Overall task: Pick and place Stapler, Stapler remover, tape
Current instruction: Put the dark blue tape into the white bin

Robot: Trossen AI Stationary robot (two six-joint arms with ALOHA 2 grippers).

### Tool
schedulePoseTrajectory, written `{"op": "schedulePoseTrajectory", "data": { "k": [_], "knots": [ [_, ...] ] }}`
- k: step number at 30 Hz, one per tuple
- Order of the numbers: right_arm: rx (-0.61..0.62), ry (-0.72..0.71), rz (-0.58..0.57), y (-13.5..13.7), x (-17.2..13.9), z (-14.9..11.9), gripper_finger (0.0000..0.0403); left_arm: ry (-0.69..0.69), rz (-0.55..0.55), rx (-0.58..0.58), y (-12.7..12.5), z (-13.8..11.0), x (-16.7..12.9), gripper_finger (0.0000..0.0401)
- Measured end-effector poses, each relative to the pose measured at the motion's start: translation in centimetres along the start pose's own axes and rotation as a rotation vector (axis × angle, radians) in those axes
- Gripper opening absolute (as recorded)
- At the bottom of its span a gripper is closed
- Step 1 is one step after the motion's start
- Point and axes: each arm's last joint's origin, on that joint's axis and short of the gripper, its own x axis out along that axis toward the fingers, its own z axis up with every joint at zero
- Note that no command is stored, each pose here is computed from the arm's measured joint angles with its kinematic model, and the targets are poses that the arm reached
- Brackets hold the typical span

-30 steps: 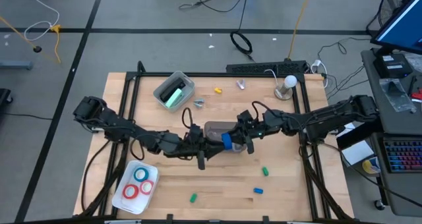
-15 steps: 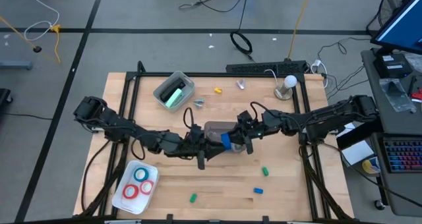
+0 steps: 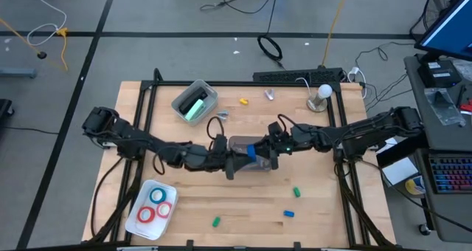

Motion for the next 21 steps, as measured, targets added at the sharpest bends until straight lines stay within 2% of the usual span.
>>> {"op": "schedulePoseTrajectory", "data": {
  "k": [3,7,10,15,21],
  "knots": [
    [0.0,-0.004,-0.008,-0.1,0.0,0.0,0.0032,0.0,0.02,-0.01,0.3,0.2,0.1,0.0082],
    [-0.006,-0.005,-0.004,0.0,0.0,0.0,0.0032,-0.008,0.026,0.027,0.4,0.4,0.2,0.0032],
    [-0.038,0.001,0.007,0.0,0.0,0.0,0.004,-0.005,0.025,0.032,0.5,0.5,0.2,0.0032],
    [-0.125,0.064,0.043,0.0,-0.1,-0.2,0.0087,0.038,0.016,0.022,0.5,0.2,0.3,0.0032],
    [-0.113,0.241,0.117,-0.3,-0.3,-1.2,0.0145,0.152,0.102,0.007,0.8,-1.0,-0.5,0.0032]
  ]
}}
